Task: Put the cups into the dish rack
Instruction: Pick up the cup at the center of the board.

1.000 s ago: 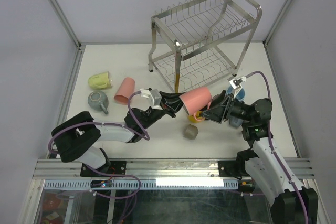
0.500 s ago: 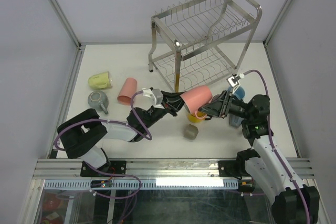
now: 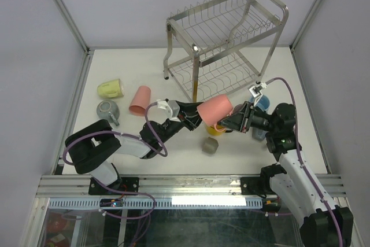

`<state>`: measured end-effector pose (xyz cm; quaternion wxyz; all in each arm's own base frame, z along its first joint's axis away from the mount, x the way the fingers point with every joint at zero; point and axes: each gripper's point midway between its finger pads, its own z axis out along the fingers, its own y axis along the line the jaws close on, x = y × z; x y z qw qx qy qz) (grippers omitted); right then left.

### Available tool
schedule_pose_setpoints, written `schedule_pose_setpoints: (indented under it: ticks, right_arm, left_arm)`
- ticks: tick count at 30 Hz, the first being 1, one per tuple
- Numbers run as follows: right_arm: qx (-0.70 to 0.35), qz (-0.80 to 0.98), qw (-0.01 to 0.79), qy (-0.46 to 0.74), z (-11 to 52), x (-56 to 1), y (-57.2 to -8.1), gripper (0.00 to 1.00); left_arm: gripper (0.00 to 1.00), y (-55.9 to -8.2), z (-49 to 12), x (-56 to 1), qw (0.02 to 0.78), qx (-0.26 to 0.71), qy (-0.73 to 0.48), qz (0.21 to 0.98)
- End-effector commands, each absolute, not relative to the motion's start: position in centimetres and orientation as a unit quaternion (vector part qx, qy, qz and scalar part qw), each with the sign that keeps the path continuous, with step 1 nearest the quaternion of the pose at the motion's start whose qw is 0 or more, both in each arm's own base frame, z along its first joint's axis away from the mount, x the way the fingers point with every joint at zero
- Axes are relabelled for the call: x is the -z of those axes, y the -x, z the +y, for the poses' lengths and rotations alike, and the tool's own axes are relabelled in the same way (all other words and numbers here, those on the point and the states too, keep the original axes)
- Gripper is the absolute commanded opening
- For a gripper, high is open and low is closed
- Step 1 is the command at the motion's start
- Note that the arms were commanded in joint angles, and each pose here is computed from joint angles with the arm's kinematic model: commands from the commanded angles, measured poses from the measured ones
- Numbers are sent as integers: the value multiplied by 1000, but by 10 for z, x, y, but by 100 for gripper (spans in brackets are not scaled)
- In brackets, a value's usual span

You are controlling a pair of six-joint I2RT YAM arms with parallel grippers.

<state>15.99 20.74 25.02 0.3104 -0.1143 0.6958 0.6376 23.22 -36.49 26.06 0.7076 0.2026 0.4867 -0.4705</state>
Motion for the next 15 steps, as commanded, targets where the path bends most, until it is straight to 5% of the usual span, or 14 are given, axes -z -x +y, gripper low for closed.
schedule_pose_setpoints:
  ticks: [1, 15]
  right_arm:
    - [-578, 632, 457, 240, 204, -298, -166, 0]
    - [-460, 625, 557, 295, 177, -300, -200, 0]
  left_arm:
    - [42, -216, -332, -305, 741, 505, -140, 420]
    - [87, -223, -296, -261, 704, 415, -157, 554]
